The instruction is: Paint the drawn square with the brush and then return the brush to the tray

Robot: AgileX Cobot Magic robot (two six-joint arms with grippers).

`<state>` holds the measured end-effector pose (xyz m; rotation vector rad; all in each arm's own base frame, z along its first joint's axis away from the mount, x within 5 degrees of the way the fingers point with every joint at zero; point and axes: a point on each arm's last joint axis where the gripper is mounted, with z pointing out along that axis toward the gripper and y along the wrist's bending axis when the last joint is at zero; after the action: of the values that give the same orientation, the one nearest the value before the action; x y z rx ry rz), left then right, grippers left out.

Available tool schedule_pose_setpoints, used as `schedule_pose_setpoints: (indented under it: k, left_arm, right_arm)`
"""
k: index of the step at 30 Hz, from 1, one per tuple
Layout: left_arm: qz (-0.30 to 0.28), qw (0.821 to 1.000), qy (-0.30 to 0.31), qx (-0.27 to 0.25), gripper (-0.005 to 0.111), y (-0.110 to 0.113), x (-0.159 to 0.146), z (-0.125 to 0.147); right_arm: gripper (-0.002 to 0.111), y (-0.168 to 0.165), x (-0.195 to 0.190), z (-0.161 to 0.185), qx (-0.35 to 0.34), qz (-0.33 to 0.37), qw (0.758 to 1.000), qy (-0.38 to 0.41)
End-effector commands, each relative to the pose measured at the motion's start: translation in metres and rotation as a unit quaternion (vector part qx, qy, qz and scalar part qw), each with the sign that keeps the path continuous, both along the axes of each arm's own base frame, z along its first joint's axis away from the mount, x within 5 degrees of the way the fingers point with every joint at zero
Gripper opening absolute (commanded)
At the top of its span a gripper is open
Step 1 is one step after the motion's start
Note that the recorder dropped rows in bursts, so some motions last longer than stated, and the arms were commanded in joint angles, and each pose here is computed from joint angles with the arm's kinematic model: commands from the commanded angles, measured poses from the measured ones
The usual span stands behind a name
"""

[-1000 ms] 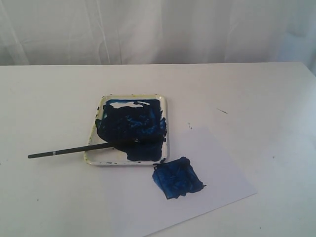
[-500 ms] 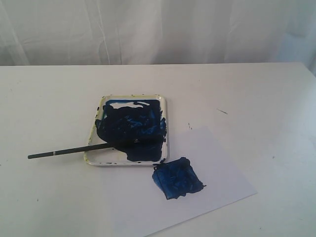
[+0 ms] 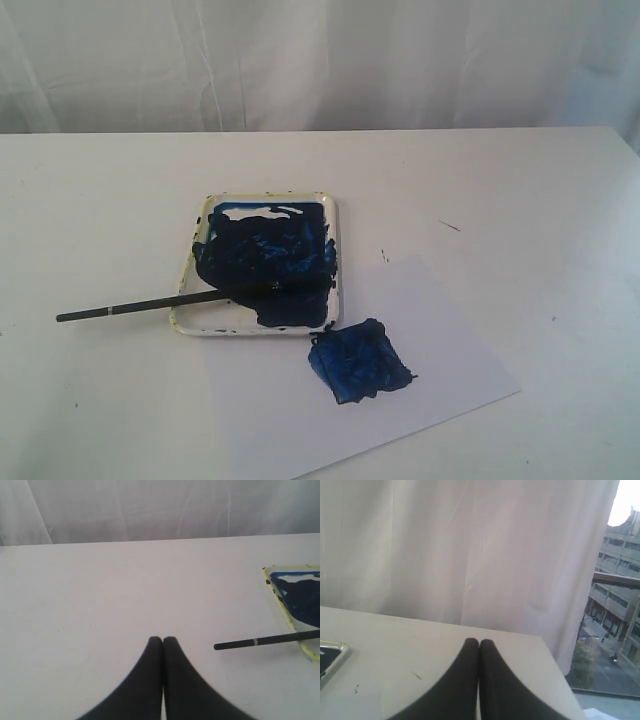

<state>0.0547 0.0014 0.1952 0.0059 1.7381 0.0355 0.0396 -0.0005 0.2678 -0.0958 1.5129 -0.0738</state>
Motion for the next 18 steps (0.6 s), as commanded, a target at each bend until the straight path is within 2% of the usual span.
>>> schedule_pose_setpoints:
  k: [1, 4, 6, 18]
  left_arm:
    - [0.000, 1.000, -0.008, 0.006, 0.000, 0.000, 0.002, -0.010]
    - [-0.001, 1.000, 0.004, 0.010, 0.000, 0.000, 0.001, -0.012]
    - [-0.001, 1.000, 0.015, 0.011, 0.000, 0.000, 0.001, -0.015]
    - [0.000, 1.000, 0.022, 0.008, 0.000, 0.000, 0.001, -0.016]
  right_arm:
    - [0.000, 0.002, 0.011, -0.031, 0.040, 0.009, 0.999, -0.008]
    - [0.000, 0.002, 0.017, -0.061, 0.039, 0.010, 0.999, 0.022]
    - [0.000, 0.001, 0.016, -0.072, 0.036, 0.002, 0.996, 0.079]
    - [0.000, 0.001, 0.016, -0.075, 0.069, -0.001, 0.993, 0.099]
